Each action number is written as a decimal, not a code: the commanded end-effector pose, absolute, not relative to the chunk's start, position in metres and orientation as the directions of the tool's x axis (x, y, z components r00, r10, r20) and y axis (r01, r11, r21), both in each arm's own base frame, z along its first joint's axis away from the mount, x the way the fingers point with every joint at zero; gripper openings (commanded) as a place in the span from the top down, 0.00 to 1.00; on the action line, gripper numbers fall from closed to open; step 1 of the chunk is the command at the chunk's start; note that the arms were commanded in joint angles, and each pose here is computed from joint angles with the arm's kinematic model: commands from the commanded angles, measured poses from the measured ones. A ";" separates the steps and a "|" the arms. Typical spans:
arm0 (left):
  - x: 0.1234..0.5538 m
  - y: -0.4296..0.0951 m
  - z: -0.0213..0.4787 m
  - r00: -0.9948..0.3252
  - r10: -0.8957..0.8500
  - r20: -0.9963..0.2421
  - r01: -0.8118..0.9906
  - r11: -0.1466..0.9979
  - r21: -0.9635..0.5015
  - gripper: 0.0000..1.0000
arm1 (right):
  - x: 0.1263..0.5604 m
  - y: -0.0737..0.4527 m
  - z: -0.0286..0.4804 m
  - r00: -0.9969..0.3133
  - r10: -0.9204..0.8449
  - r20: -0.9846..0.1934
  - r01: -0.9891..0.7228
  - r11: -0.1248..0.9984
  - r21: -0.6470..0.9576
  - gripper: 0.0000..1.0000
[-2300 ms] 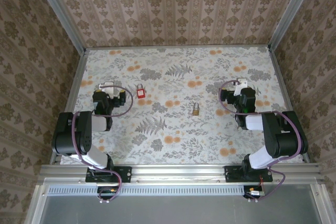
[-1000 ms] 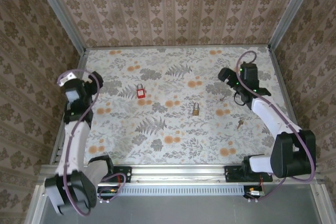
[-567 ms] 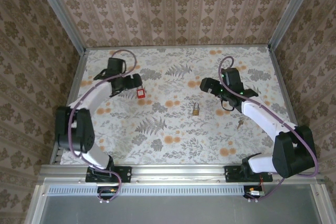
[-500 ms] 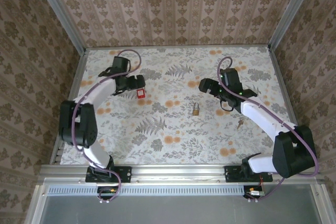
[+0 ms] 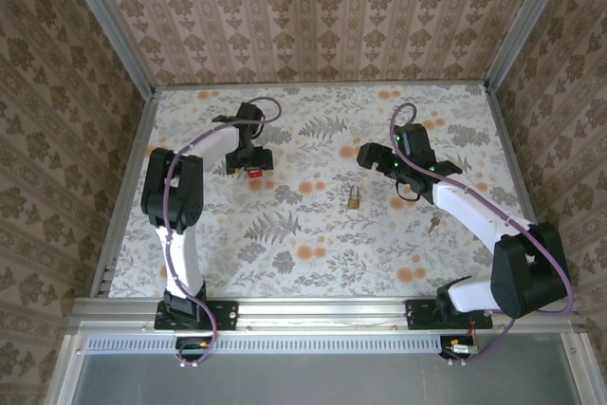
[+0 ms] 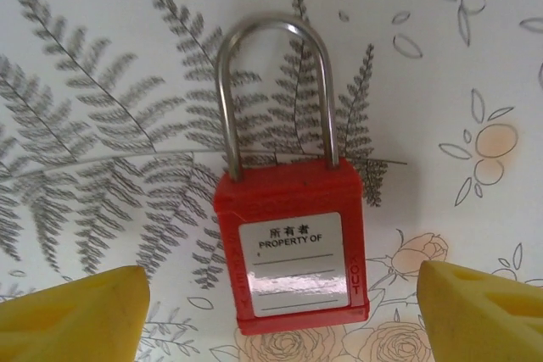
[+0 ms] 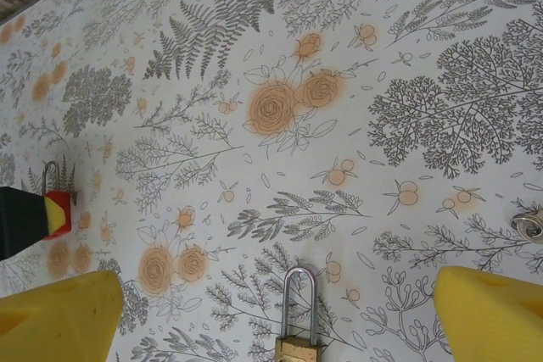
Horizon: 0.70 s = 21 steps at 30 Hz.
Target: Unlock with the key
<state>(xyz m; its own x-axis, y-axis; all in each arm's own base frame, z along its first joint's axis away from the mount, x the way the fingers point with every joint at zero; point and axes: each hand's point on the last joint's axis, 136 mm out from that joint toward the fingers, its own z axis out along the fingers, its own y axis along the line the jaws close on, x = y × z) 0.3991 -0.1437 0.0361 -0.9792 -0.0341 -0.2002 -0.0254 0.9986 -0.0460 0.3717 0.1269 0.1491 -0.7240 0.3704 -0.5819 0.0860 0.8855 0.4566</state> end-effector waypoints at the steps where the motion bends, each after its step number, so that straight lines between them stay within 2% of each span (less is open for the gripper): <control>1: 0.396 -0.136 0.040 -0.981 -0.080 -0.179 -0.078 0.997 -0.014 0.24 | 0.372 0.134 0.148 -0.737 0.354 -0.575 0.058 0.881 0.469 0.06; 21: 0.389 -0.149 0.040 -0.967 -0.143 -0.212 -0.138 0.990 -0.037 0.51 | 0.361 0.128 0.150 -0.733 0.330 -0.595 0.047 0.897 0.440 0.09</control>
<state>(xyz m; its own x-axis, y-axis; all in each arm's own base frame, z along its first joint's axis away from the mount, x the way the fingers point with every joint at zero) 0.3880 -0.1483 0.0294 -0.9754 -0.1159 -0.1874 -0.1143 0.9933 -0.0191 0.3685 0.1297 0.1512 -0.7288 0.3568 -0.5845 0.0614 0.8842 0.4631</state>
